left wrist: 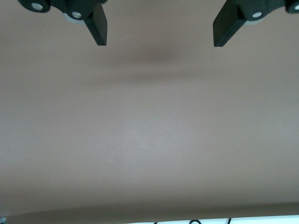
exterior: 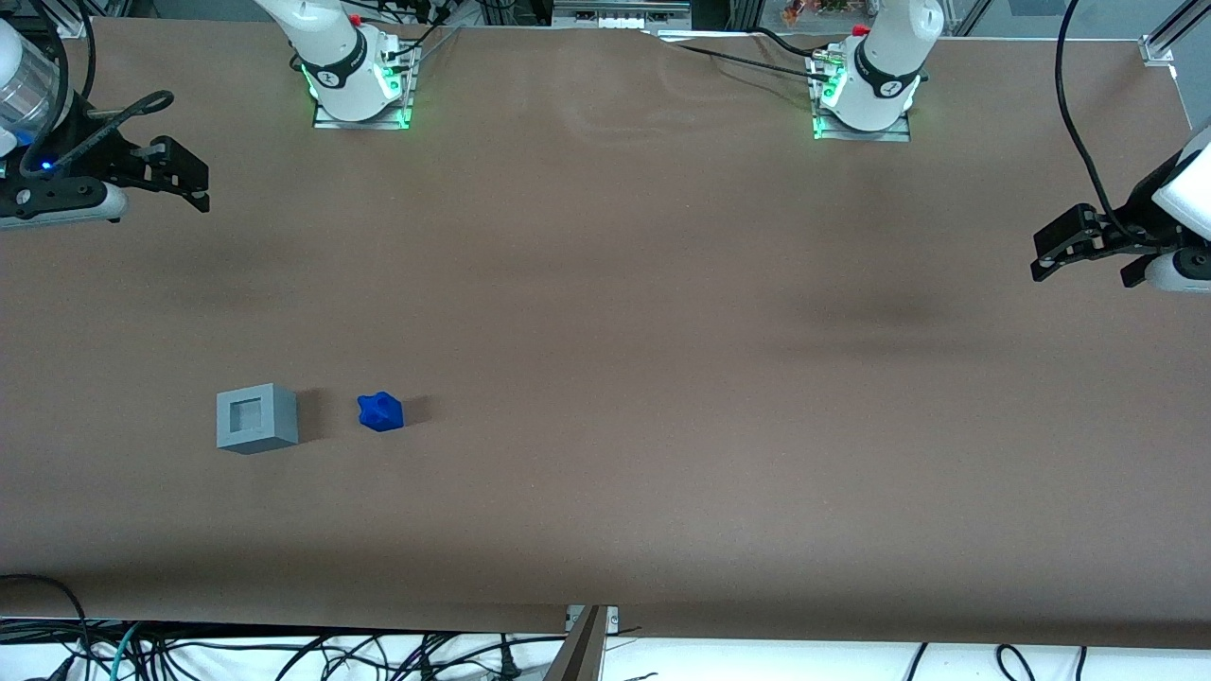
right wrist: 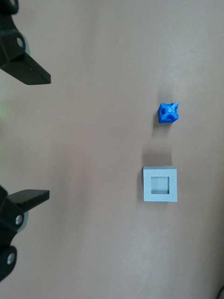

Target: Insert blue part into gray base with right arm

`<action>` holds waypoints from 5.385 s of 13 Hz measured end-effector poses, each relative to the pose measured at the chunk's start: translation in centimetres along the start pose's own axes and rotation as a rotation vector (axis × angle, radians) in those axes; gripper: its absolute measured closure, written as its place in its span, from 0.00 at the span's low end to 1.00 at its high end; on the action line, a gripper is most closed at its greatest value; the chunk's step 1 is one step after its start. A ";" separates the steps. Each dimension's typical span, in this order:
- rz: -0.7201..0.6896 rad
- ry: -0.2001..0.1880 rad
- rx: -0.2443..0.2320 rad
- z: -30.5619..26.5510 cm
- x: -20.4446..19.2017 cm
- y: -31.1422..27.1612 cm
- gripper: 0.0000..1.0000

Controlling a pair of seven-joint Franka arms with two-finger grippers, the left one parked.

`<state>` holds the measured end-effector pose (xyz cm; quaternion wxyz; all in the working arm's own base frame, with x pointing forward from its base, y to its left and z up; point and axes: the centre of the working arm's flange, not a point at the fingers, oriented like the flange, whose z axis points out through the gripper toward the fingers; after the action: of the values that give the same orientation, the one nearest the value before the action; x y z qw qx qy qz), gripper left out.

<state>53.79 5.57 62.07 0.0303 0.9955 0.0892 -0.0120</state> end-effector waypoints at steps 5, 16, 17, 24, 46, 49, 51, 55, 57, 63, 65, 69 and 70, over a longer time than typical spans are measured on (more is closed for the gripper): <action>0.000 0.000 0.000 0.1 0.1 0.0 0.00; -0.003 0.119 0.116 18.6 10.6 -5.2 0.01; 0.003 0.132 0.129 20.9 11.5 -5.5 0.01; -0.029 0.207 0.151 34.8 13.9 -7.1 0.01; -0.186 0.114 0.010 26.9 14.2 6.8 0.49; -0.148 0.104 0.046 28.3 13.6 9.8 0.49; -0.130 0.100 0.066 28.9 13.6 10.2 0.49; -0.118 0.120 0.064 29.3 13.7 10.7 0.49; -0.108 0.122 0.061 29.7 13.7 11.4 0.49; -0.084 0.126 0.073 31.2 13.7 12.3 0.49; -0.074 0.127 0.076 31.2 13.7 12.3 0.49; -0.068 0.127 0.077 31.2 13.7 12.3 0.49; -0.065 0.127 0.078 31.2 13.7 12.3 0.49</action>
<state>68.89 -6.01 31.25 -0.0148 0.9912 0.1226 0.0469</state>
